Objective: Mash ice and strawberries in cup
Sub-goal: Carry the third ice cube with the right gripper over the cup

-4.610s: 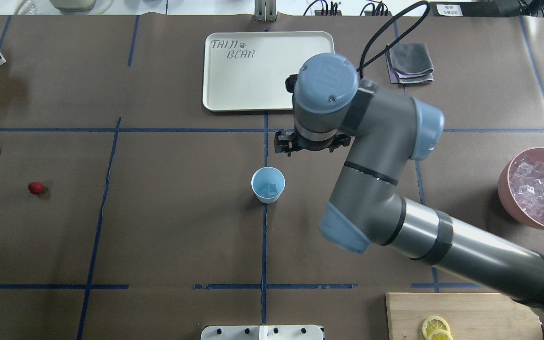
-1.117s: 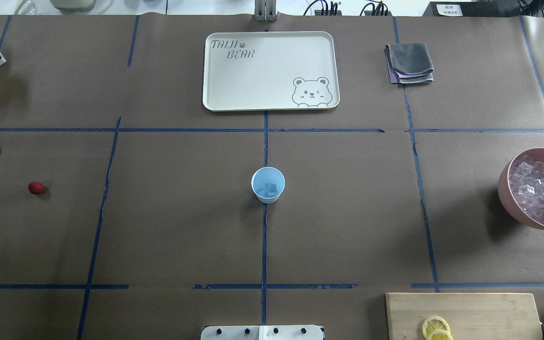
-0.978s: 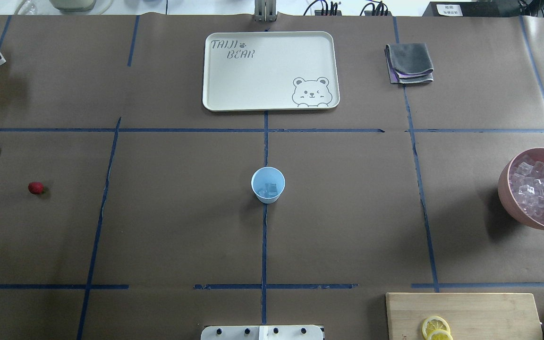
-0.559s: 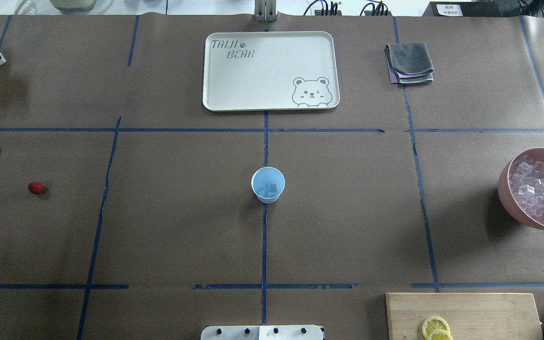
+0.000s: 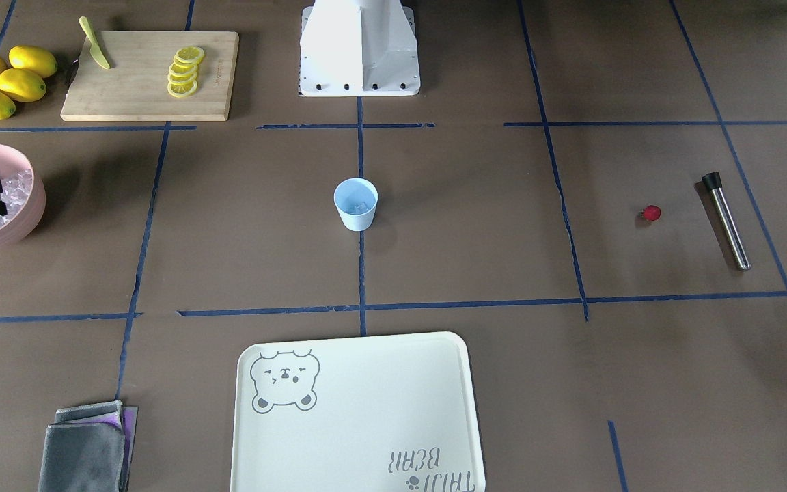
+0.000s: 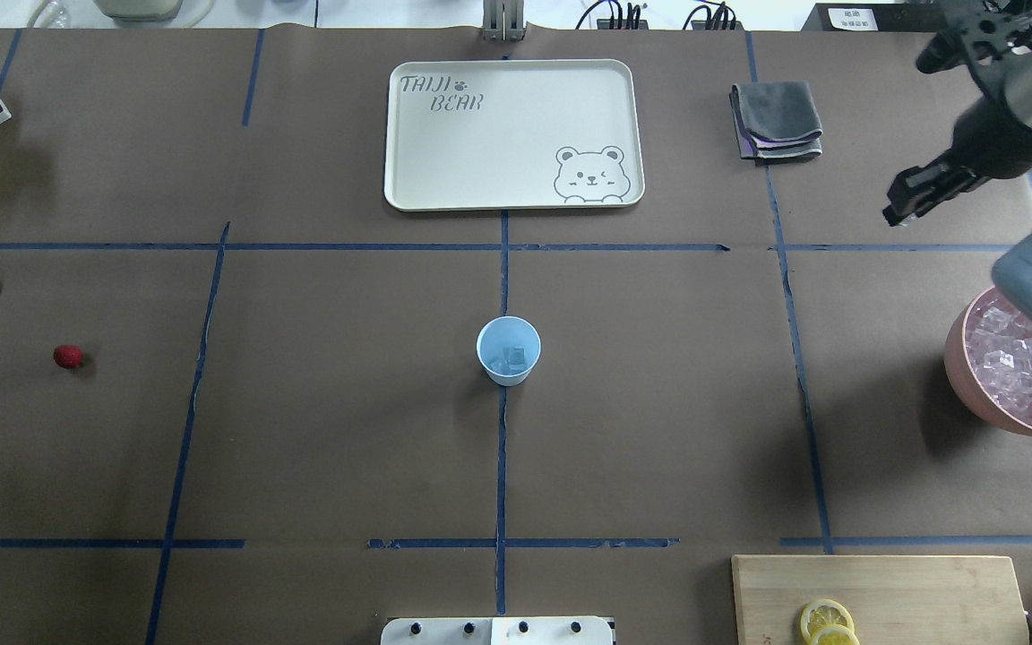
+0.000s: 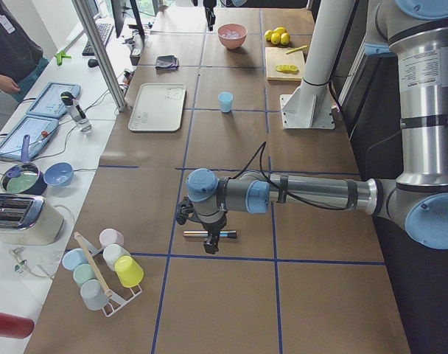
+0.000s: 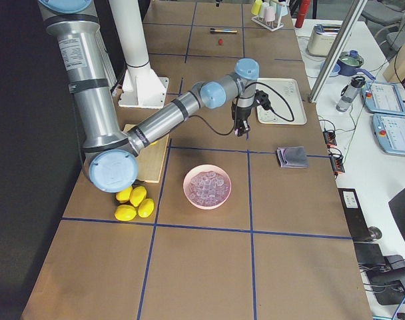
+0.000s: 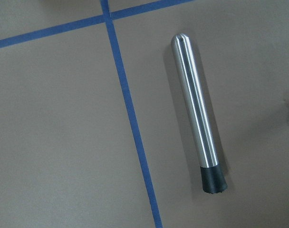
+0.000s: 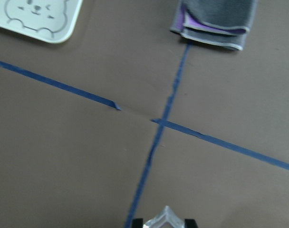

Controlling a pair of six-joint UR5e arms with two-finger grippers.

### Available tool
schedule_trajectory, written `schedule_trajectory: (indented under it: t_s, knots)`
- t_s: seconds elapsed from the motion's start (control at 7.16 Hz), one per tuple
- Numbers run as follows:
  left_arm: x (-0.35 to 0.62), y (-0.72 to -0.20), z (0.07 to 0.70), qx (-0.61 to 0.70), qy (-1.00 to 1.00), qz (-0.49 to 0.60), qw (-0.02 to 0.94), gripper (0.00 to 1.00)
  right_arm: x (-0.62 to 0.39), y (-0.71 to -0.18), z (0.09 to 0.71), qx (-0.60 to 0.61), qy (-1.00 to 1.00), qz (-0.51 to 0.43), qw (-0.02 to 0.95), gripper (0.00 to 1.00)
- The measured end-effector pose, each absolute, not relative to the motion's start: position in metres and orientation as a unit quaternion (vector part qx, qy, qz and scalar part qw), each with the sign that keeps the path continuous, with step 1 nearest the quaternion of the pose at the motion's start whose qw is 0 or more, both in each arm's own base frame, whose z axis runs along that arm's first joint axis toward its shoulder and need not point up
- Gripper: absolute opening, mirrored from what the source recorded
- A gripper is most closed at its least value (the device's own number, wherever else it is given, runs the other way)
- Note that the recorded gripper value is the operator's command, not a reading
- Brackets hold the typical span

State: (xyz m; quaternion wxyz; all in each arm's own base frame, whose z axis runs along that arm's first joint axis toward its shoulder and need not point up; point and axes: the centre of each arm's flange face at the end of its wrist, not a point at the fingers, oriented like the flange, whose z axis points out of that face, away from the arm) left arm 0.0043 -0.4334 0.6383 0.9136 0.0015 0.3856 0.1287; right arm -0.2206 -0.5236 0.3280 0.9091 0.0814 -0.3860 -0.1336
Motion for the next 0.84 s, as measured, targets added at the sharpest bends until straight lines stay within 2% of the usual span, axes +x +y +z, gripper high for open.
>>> schedule_trajectory:
  t_s: [0.42,0.84]
  knots:
    - [0.004,-0.434,0.637,0.003,0.386,0.129,0.913,1.0,-0.379,-0.496,0.205,0.063,-0.4,-0.056,0.913,0.0]
    - [0.004,-0.434,0.637,0.003,0.386,0.129,0.913,1.0,-0.51,-0.45,0.123,0.051,-0.397,0.004,0.916,0.0]
